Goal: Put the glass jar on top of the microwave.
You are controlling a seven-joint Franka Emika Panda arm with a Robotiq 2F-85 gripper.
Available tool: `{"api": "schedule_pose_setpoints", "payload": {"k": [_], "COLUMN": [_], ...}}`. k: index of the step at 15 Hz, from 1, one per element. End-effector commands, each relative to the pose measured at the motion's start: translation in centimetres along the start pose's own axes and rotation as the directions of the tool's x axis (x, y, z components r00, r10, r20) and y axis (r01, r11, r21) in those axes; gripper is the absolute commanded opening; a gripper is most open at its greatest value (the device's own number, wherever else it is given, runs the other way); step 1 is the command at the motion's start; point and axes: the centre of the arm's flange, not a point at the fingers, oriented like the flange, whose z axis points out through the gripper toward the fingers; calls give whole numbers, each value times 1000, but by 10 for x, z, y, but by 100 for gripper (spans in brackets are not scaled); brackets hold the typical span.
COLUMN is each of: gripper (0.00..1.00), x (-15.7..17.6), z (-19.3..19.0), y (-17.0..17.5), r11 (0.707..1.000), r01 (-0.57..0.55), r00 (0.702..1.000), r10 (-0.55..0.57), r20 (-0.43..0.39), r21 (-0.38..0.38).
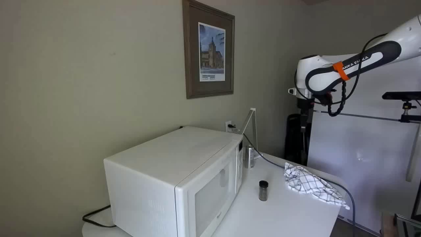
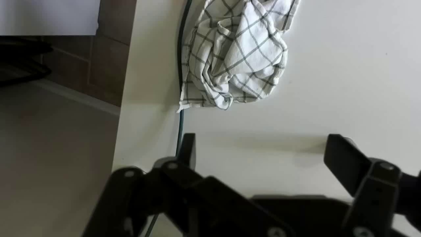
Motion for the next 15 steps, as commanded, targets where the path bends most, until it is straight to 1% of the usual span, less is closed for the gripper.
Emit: {"api": "schedule_pose_setpoints", "payload": {"k": [1, 7, 10, 12, 14, 15], "gripper": [100, 100, 100, 100, 100, 100], "x": [0, 0, 20, 31, 39, 42], "z": [0, 0, 25, 44, 66, 76], "y": [0, 0, -34, -64, -91, -104], "r11": [1000, 1000, 989, 968, 950, 935], "r01": [0, 0, 113, 182, 228, 255], "r00": [1000, 1000, 993, 981, 970, 961], "r10": [0, 0, -114, -190, -240, -273], "r20": [0, 0, 11, 29, 34, 41], "r21": [0, 0, 93, 171, 213, 246]}}
